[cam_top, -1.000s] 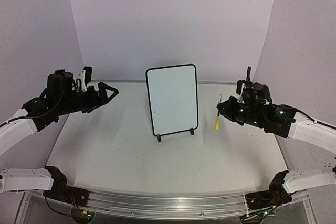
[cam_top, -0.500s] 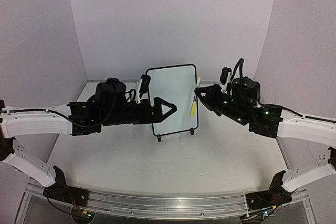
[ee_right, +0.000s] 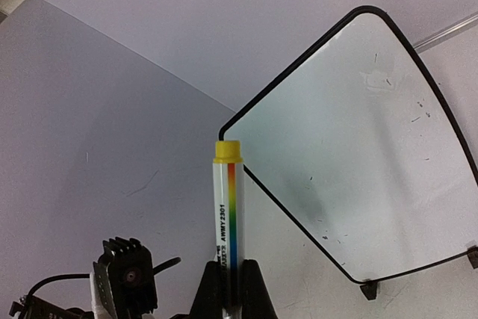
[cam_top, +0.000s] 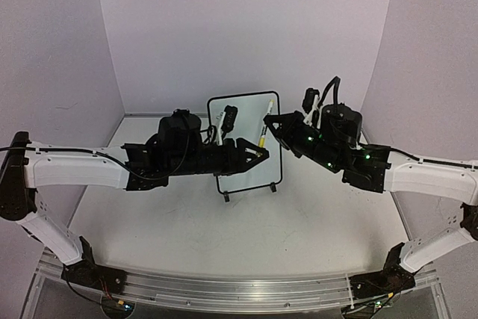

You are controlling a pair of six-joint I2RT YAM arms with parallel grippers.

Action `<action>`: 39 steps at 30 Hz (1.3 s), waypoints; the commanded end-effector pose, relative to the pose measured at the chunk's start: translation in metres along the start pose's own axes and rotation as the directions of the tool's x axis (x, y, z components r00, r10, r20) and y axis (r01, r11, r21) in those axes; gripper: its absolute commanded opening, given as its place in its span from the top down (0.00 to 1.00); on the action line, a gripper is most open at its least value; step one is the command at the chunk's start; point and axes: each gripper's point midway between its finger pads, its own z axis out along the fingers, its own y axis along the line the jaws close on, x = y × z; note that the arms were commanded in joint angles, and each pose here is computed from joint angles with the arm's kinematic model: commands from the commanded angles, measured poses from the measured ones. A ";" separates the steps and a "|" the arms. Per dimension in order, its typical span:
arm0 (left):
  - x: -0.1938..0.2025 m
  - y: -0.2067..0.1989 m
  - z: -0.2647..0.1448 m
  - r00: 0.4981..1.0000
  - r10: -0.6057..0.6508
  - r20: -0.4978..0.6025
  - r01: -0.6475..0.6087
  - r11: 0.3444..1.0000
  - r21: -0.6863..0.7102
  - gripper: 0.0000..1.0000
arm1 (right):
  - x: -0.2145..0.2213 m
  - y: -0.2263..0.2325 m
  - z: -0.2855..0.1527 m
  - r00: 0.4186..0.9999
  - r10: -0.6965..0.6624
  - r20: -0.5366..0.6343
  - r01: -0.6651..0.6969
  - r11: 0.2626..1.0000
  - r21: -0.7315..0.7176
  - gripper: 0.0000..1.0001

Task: Write a sentence on the whiteboard
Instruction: Pass from the right arm to the left

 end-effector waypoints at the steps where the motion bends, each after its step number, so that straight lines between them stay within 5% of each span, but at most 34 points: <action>1: -0.021 -0.030 0.002 0.999 0.011 0.050 -0.016 0.995 0.094 0.59 | -0.009 0.024 0.001 0.999 0.029 0.019 -0.028 0.997 -0.068 1.00; 20: -0.028 -0.029 0.010 0.997 0.030 0.064 -0.034 0.997 0.070 0.72 | -0.001 0.018 0.000 1.000 0.028 -0.010 -0.028 0.998 -0.060 1.00; 32: -0.022 -0.020 0.010 0.998 0.047 0.031 -0.048 0.998 0.027 1.00 | 0.003 0.012 0.000 1.000 0.005 -0.029 -0.006 0.999 -0.034 0.99; 39: 0.000 -0.001 -0.007 0.982 0.112 -0.149 -0.113 0.994 0.001 1.00 | 0.005 0.001 -0.012 0.980 -0.173 -0.098 0.178 0.983 0.044 0.54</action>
